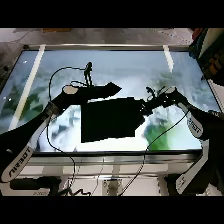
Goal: Fold the clothes and pants, and hang the long-sleeved shirts on hangers.
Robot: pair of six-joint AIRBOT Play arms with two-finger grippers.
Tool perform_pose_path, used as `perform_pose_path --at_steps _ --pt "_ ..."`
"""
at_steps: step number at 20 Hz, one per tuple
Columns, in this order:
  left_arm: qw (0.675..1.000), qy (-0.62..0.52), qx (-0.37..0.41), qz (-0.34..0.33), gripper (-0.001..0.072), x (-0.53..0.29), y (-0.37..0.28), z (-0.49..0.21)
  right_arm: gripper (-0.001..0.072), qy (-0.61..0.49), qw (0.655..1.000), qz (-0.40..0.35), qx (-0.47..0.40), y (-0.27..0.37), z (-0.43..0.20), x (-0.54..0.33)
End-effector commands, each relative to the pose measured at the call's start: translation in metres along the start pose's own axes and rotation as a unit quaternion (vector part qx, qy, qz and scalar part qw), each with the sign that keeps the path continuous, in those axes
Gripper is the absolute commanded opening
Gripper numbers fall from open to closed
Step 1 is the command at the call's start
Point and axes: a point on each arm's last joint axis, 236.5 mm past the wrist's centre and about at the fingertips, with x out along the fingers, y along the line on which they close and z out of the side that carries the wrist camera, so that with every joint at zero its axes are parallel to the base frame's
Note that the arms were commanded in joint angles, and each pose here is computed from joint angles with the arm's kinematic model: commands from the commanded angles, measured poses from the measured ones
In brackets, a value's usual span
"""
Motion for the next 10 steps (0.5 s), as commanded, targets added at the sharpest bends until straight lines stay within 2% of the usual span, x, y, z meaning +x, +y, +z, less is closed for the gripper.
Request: perform_pose_path --at_steps 1,5,9,10 --pt "1.0 0.011 0.024 0.016 0.0444 0.0 0.008 -0.005 0.0658 0.011 0.995 0.086 -0.043 0.05 -0.004 0.016" --pt "0.999 0.014 0.034 0.024 0.0444 -0.002 0.013 -0.005 0.0671 0.046 0.992 0.095 -0.063 0.068 -0.022 0.032" --pt "0.999 0.004 0.034 0.034 0.0443 -0.009 0.024 0.006 0.0665 -0.045 0.995 0.044 -0.078 0.074 0.019 0.07" --pt "0.998 -0.005 0.042 0.039 0.0442 -0.016 0.029 0.014 0.061 -0.06 0.994 0.04 -0.081 0.078 0.024 0.077"
